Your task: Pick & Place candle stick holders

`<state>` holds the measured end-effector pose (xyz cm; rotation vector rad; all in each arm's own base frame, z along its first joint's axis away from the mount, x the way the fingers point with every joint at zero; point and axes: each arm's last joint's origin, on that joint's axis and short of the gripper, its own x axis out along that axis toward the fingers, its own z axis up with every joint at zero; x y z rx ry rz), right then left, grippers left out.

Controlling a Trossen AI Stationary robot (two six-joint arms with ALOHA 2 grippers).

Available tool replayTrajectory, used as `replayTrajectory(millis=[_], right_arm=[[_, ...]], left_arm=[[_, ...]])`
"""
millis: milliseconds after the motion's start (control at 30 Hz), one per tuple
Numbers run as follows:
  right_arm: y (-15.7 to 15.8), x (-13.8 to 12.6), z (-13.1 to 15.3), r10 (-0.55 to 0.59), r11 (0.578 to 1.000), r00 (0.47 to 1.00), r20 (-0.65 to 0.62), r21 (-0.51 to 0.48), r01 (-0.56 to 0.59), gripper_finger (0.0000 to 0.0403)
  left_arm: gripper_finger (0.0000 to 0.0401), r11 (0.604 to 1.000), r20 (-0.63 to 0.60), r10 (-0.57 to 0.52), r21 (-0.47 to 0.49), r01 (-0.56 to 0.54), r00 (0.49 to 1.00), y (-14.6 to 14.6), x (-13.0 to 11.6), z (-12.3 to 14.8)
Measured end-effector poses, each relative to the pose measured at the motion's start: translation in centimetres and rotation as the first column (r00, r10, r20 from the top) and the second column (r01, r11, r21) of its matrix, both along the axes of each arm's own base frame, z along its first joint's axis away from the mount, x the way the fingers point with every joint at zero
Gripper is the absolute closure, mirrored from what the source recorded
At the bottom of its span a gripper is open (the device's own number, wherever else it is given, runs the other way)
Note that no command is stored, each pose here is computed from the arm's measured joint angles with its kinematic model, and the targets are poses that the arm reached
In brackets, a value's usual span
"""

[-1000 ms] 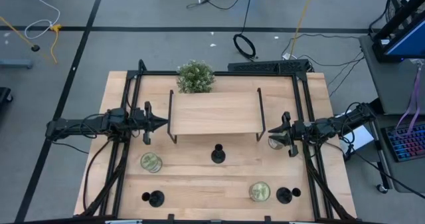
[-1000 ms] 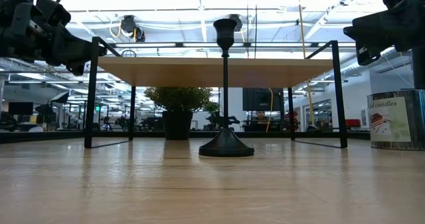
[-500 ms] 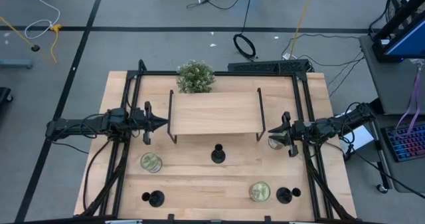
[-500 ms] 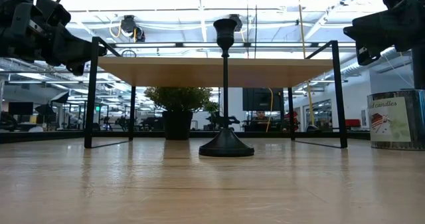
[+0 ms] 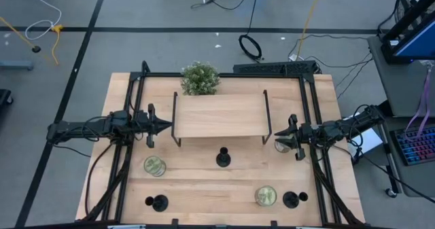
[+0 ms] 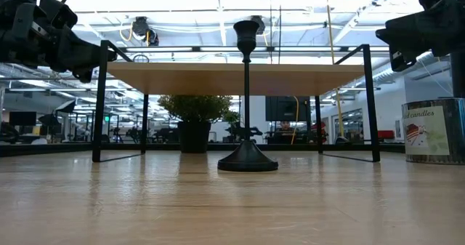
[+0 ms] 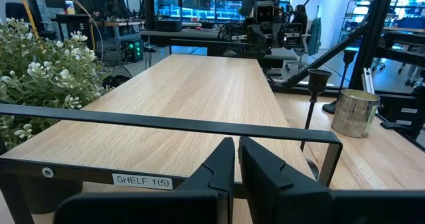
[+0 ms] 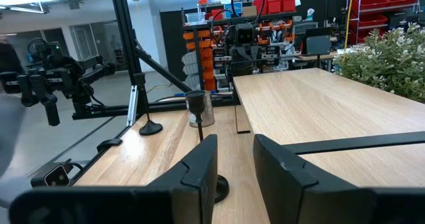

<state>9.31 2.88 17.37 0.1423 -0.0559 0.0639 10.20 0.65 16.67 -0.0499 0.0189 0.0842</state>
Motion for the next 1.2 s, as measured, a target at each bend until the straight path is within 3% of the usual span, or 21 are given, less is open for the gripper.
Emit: replayTrajectory(millis=[467, 700, 1033, 1200], right_arm=[[0.0, 0.0, 0.0, -0.001, 1.0, 1.0, 0.0, -0.001, 0.001, 0.0312], [0.0, 0.0, 0.01, -0.01, 0.984, 1.0, 0.012, -0.18, 0.012, 0.0312], [0.0, 0.0, 0.0, -0.005, 0.995, 1.0, 0.006, -0.096, 0.006, 0.0312], [0.0, 0.0, 0.01, -0.006, 0.994, 1.0, 0.007, -0.105, 0.006, 0.0312]], left_arm=[[0.037, 1.0, 0.0, 0.0, 0.0, 0.0, 1.0, 0.0, 0.0, 0.0], [0.037, 1.0, 0.0, 0.0, 0.0, 0.0, 1.0, 0.0, 0.0, 0.0], [0.037, 1.0, 0.005, 0.001, 0.001, -0.001, 1.0, 0.01, 0.0, 0.05], [0.037, 1.0, 0.054, 0.01, 0.002, -0.011, 0.999, 0.03, -0.01, 0.54]])
